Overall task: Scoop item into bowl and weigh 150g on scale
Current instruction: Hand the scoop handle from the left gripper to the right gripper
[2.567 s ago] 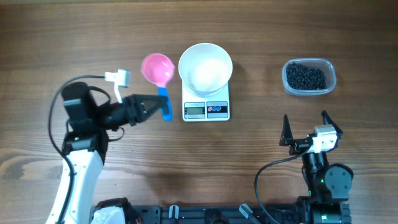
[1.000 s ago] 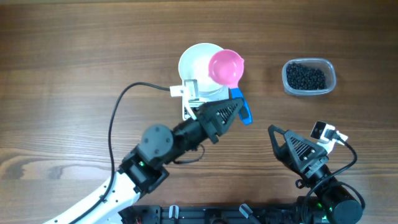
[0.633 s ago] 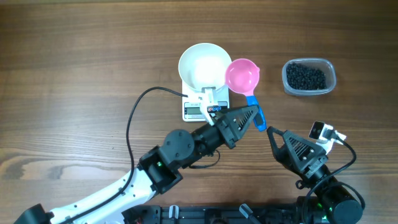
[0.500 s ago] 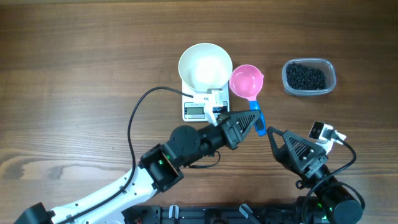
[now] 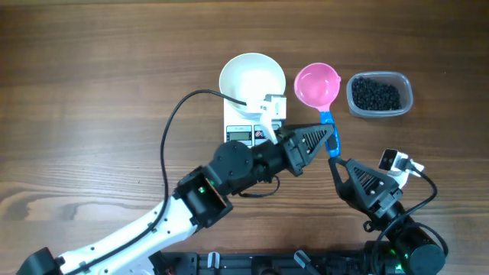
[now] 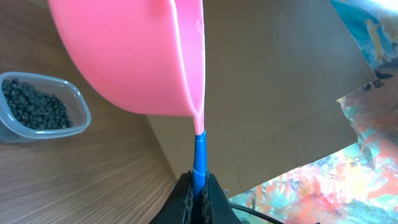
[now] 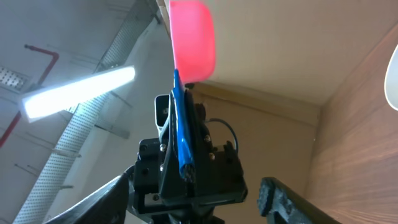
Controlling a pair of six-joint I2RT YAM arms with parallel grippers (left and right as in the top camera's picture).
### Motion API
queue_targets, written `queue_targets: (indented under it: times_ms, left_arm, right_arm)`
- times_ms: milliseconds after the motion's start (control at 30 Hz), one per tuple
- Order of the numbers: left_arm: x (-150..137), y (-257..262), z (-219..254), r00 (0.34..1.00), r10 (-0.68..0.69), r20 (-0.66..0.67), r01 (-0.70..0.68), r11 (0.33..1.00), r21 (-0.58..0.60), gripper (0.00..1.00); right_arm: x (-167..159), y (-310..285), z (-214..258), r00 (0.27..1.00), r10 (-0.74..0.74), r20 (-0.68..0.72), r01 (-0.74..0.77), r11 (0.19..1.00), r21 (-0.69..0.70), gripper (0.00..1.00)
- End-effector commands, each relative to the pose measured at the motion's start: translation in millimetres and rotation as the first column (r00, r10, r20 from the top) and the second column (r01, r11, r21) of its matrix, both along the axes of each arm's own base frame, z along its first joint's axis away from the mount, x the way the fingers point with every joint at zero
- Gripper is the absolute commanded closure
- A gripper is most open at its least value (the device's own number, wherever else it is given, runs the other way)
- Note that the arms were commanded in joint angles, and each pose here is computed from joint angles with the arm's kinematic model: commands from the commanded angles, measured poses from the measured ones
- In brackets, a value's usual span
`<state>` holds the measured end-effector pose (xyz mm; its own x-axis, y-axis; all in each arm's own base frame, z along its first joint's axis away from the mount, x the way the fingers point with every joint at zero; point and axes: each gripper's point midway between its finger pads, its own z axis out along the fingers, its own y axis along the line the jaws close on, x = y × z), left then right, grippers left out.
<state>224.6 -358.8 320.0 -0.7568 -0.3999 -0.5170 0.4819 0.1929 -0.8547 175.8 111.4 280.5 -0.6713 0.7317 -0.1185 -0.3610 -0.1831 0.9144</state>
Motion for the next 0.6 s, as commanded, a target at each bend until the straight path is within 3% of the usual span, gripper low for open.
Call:
queue_targets:
  times_ms: [0, 167, 267, 567]
  left_arm:
    - [-4.3, -16.0, -4.0, 0.999, -0.036, 0.015, 0.036, 0.999, 0.001, 0.96]
    - [-4.0, -19.2, -8.3, 0.999, -0.04, 0.007, 0.04, 0.999, 0.005, 0.96]
    - [-4.7, -19.6, -8.5, 0.999, -0.043, -0.002, 0.043, 0.999, 0.002, 0.96]
    - [-12.1, -24.2, -8.8, 0.997, -0.055, -0.052, 0.054, 0.998, -0.022, 0.96]
  right_arm:
    - [0.3, -1.6, 1.3, 1.0, -0.005, -0.002, 0.006, 1.0, 0.013, 0.36]
    - [2.1, -4.1, 2.3, 1.0, -0.014, -0.014, 0.015, 0.999, 0.034, 0.43]
    - [5.5, -8.8, 3.8, 0.999, -0.044, -0.016, 0.045, 0.998, 0.052, 0.52]
    - [6.9, -11.0, 4.7, 0.998, -0.058, -0.016, 0.058, 0.996, 0.061, 0.53]
